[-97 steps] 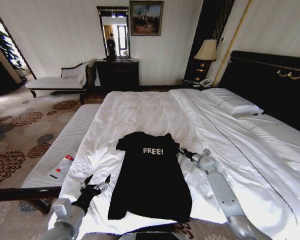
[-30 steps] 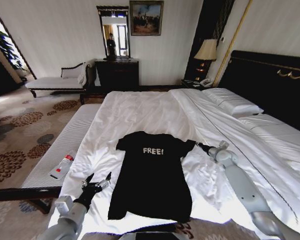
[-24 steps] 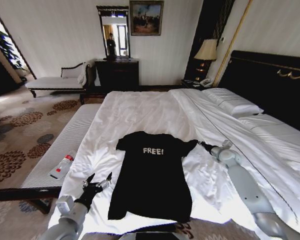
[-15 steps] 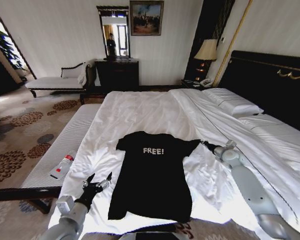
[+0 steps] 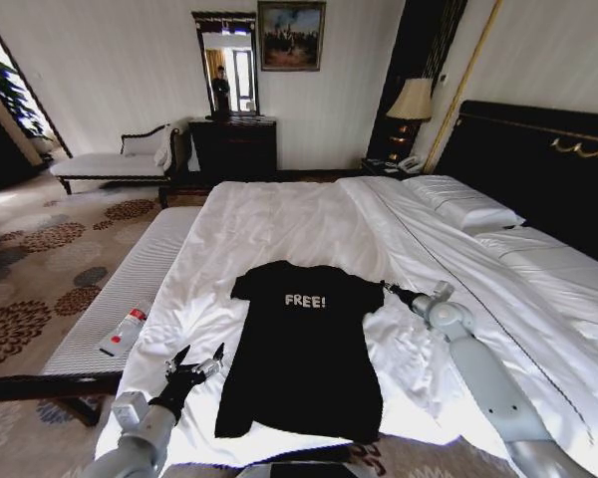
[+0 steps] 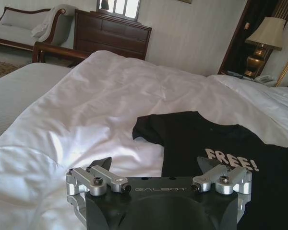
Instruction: Fold the clothes on the bed.
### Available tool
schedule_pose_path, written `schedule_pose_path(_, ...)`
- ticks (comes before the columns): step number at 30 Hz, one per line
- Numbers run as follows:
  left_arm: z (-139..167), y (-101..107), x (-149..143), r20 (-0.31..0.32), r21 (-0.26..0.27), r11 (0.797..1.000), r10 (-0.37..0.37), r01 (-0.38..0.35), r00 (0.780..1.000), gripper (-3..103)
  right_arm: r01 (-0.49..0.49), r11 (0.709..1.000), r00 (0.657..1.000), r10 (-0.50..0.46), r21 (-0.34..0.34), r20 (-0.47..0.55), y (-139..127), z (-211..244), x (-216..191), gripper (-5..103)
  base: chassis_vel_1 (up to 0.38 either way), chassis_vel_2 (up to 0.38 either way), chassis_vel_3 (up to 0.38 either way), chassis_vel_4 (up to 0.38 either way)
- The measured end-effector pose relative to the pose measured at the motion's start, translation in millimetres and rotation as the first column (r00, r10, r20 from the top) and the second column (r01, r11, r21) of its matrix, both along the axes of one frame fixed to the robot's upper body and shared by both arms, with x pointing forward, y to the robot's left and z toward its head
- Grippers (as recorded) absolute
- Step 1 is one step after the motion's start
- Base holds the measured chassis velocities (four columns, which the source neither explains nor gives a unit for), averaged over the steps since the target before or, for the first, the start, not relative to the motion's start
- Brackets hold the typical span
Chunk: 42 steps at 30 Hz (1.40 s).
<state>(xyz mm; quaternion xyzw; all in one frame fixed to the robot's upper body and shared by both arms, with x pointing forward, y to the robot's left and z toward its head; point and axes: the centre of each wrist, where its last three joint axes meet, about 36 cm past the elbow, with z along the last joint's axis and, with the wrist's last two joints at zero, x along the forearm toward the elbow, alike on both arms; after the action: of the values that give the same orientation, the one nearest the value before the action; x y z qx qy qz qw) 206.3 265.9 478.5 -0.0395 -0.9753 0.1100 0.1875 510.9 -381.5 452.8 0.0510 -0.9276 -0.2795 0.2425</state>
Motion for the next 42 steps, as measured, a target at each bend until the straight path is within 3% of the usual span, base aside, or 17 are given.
schedule_pose_path(6, 1.5, -0.9, -1.0, 0.003, -0.004, 1.000, 0.003, -0.003, 1.000, 100, -0.096, 0.995, 0.995, 0.096, -0.030, 0.004, 44.2, 3.3, 3.2, 0, 0.000, 0.000, 0.000, 0.000)
schedule_pose_path(15, 2.9, 0.7, -2.3, 0.004, 0.002, 1.000, 0.016, -0.016, 1.000, 100, -0.173, 0.983, 0.985, 0.172, -0.065, -0.025, 90.0, -16.9, 8.0, 0, 0.000, 0.000, 0.000, 0.000)
schedule_pose_path(30, 6.9, 3.4, -2.4, 0.010, 0.006, 1.000, 0.030, -0.030, 1.000, 100, -0.216, 0.973, 0.975, 0.209, -0.084, -0.077, 129.6, -54.7, 12.1, 0, 0.000, 0.000, 0.000, 0.000)
schedule_pose_path(39, 4.9, 8.5, 0.6, 0.014, 0.021, 0.999, 0.044, -0.044, 0.999, 100, -0.210, 0.972, 0.975, 0.199, -0.107, -0.102, 136.5, -73.7, 12.4, 0, 0.000, 0.000, 0.000, 0.000)
schedule_pose_path(40, 5.6, 10.7, 2.0, 0.017, 0.020, 0.998, 0.051, -0.051, 0.999, 100, -0.211, 0.972, 0.974, 0.200, -0.105, -0.105, 136.5, -75.4, 11.3, 5, 0.000, 0.000, 0.000, 0.000)
schedule_pose_path(42, 6.2, 12.0, 3.1, 0.017, 0.017, 0.998, 0.057, -0.057, 0.998, 100, -0.213, 0.972, 0.974, 0.202, -0.103, -0.108, 136.5, -77.2, 9.0, 5, 0.000, 0.000, 0.000, 0.000)
